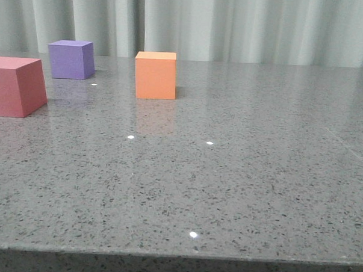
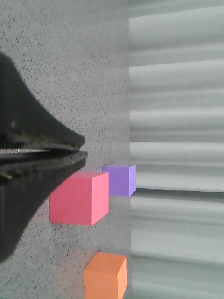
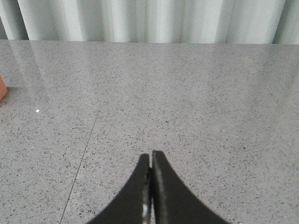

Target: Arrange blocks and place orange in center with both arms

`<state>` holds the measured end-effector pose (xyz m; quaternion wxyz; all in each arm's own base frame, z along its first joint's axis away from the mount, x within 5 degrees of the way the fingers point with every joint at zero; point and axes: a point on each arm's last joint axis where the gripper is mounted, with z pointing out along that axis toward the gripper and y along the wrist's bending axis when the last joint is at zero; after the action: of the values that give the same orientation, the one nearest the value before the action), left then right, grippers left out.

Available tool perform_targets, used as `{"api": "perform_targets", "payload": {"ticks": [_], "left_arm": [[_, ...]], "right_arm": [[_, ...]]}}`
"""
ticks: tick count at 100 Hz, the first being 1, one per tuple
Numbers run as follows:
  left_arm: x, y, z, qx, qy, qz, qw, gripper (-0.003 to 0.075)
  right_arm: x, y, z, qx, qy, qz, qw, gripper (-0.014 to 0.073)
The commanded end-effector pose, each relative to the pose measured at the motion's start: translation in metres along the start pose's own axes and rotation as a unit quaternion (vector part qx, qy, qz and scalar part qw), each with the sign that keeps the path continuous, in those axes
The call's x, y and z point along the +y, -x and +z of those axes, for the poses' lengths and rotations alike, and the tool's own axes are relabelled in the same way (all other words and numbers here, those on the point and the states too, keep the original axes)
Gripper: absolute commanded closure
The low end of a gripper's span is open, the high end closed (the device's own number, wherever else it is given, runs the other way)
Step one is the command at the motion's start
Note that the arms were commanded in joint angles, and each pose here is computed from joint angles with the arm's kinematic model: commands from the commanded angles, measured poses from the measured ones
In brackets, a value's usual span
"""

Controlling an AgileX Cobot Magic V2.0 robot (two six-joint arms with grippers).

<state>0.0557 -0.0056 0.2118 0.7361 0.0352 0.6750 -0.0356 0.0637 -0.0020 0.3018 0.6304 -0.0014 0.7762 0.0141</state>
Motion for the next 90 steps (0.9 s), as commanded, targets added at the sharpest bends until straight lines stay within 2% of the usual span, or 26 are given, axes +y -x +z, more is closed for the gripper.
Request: {"api": "perform_targets", "payload": {"ticks": [1,48,54,73,90], "left_arm": [[-0.001,-0.006,-0.002,-0.032,-0.005,-0.001,0.999,0.0741],[-0.001,-0.002,-0.002,-0.049,-0.007,-0.001,0.999,0.0741],[-0.001,0.001,-0.002,-0.051,-0.005,-0.017,0.999,0.0741],[0.0,0.029,-0.004,-0.014,0.001,-0.041,0.999,0.0741],[0.001,0.077,-0.002,0.007,0.005,-0.042,0.999,0.0741]], "right_arm": [[0.001,0.015,-0.002,-0.048,0.004,-0.014,0.999,0.0663],[0.001,0.015,-0.002,-0.049,0.004,-0.014,0.999,0.0663],[0.001,0.015,-0.002,-0.049,0.004,-0.014,0.999,0.0663],[0.001,0.015,-0.002,-0.049,0.004,-0.014,0.999,0.0663],[0.001,0.015,-0.002,-0.049,0.004,-0.014,0.999,0.0663]]}}
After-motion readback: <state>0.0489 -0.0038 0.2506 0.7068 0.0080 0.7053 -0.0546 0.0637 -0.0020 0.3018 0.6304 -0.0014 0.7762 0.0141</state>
